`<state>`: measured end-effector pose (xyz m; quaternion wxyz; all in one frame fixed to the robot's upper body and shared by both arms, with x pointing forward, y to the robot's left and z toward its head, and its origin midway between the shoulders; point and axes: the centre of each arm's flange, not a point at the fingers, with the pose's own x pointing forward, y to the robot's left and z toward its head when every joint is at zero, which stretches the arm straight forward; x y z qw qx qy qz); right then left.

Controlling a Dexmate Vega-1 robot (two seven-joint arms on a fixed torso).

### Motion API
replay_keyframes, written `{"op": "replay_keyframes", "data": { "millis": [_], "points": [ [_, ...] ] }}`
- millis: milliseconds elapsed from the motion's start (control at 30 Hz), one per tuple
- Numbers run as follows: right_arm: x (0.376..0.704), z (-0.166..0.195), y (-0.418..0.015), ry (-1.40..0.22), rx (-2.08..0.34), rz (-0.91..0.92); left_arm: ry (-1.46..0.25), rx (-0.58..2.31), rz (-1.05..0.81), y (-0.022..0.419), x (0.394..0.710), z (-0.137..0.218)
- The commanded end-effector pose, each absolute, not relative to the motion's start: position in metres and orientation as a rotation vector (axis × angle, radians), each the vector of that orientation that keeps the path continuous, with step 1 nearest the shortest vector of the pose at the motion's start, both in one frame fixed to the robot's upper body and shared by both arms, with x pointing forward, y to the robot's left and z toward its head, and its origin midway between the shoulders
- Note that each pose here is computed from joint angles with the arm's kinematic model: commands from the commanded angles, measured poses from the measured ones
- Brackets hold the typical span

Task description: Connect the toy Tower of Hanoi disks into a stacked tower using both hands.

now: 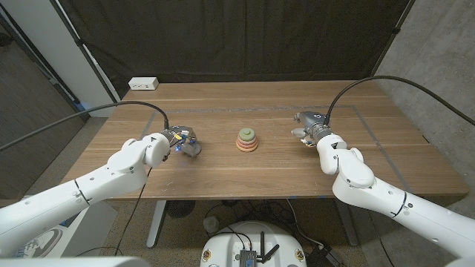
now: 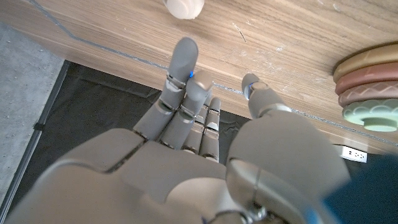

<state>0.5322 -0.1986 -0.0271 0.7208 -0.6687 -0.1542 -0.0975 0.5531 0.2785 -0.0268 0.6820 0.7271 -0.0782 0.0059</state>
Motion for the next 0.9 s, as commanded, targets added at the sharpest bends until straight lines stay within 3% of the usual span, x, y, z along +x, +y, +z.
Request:
{"op": "replay_keyframes", "data": {
  "millis": [33,900],
  "points": [
    [0.532,-0.027,-0.196,-0.34,-1.479,-0.215,-0.186,1.604,0.025,0.283,0.547,-0.012],
    [0.53,-0.029,-0.197,-0.334,-1.474,-0.216,-0.239,1.62,0.053,0.28,0.525,0.019]
  ]
}}
